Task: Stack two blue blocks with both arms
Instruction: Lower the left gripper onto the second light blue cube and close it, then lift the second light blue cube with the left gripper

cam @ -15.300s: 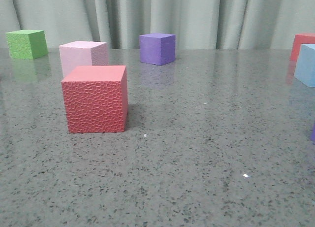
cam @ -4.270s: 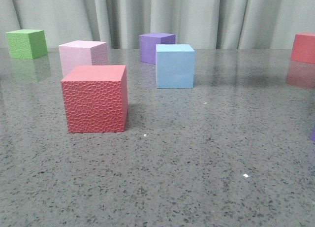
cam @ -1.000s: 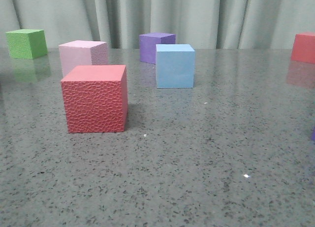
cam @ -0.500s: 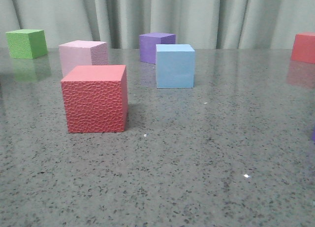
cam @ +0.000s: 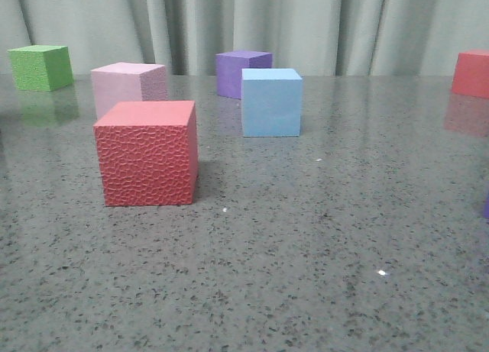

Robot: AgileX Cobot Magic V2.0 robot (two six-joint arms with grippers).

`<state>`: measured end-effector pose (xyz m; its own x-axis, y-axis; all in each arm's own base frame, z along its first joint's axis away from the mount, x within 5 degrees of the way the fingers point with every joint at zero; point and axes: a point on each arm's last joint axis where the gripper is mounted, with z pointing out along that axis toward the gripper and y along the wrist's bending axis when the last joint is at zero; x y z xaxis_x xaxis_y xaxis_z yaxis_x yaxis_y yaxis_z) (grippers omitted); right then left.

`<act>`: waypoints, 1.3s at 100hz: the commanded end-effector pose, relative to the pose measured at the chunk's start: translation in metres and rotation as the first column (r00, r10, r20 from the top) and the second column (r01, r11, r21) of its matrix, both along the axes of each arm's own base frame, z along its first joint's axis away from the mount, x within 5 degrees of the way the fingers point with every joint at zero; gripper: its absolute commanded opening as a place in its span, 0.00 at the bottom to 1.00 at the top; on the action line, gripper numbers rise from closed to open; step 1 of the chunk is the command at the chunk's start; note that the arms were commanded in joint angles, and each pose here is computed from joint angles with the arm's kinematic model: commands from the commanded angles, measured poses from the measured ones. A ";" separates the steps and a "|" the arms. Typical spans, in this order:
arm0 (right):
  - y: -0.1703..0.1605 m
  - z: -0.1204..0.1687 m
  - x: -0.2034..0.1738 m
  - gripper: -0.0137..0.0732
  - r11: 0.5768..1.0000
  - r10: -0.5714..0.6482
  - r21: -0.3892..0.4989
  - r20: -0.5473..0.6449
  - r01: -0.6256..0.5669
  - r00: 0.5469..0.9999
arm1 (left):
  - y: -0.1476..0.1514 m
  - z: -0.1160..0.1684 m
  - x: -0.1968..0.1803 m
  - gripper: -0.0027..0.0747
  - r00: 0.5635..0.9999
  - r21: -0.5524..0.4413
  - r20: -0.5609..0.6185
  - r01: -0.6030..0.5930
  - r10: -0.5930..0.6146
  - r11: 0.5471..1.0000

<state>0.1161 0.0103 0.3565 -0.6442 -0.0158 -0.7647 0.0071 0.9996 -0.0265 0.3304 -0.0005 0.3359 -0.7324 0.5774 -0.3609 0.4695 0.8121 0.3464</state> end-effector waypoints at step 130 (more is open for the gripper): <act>-0.001 0.013 0.003 0.90 1.000 0.011 -0.014 0.104 -0.009 0.995 | 0.004 -0.015 0.027 0.85 0.999 0.036 0.036 0.025 -0.026 0.999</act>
<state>0.1171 0.0108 0.3576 -0.6317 -0.0161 -0.7750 0.0031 0.9997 -0.0233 0.3574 0.0035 0.2990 -0.7369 0.6105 -0.2901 0.5113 0.7842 0.3516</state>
